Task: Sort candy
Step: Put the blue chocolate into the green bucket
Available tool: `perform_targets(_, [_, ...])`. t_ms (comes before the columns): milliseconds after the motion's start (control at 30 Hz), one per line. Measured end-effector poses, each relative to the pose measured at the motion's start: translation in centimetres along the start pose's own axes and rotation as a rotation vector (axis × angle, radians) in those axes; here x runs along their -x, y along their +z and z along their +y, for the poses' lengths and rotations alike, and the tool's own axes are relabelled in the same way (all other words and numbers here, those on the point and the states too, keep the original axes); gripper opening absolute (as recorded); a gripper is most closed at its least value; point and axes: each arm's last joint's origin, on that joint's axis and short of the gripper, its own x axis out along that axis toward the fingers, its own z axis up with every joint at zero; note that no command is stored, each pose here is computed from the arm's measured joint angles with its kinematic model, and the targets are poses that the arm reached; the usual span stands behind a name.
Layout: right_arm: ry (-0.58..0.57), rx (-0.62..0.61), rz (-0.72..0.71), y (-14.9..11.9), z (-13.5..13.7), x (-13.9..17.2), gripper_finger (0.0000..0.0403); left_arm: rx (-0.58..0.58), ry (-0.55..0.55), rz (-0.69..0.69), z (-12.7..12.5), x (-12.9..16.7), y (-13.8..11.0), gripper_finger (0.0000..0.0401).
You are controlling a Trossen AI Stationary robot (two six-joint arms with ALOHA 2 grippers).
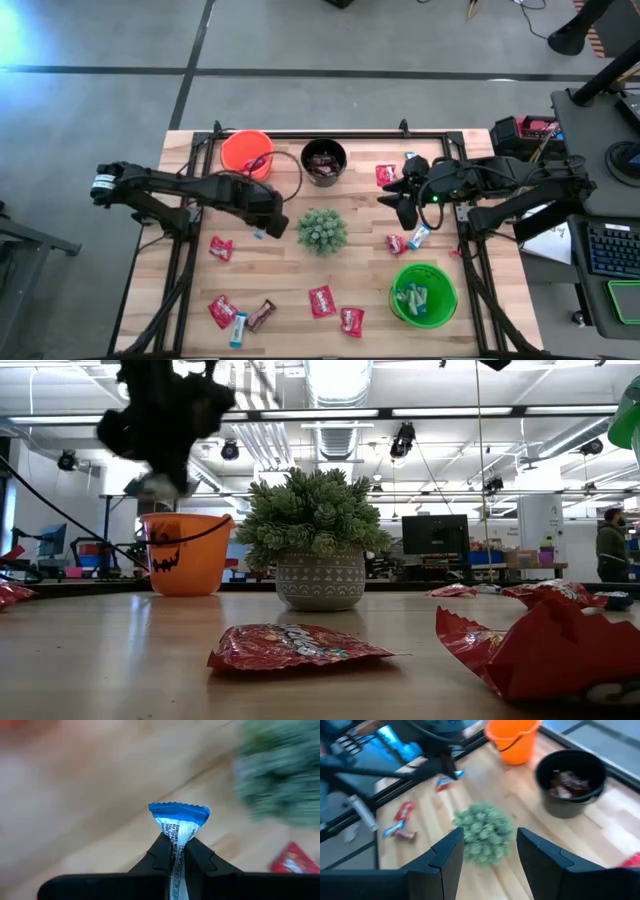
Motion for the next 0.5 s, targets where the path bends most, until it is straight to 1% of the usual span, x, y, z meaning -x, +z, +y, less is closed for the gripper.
perform_targets(100, [-0.070,-0.045,-0.037,0.0,-0.2,0.0,0.0173,-0.093,-0.049,-0.055,-0.9,1.7,0.8,0.0001])
perform_targets(233, [-0.192,-0.120,-0.136,0.3,-0.6,0.1,0.0173,-0.175,-0.104,-0.112,-1.8,3.6,1.5,0.0001])
perform_targets(367, [-0.307,-0.123,-0.223,0.5,-1.0,0.2,0.0173,-0.245,-0.142,-0.177,-2.4,5.3,2.2,0.0001])
perform_targets(433, [-0.337,-0.120,-0.237,0.5,-1.1,0.2,0.0173,-0.292,-0.169,-0.206,-2.8,5.9,2.4,0.0001])
perform_targets(500, [-0.341,-0.120,-0.240,0.5,-1.1,0.2,0.0173,-0.340,-0.196,-0.236,-3.1,6.5,2.7,0.0001])
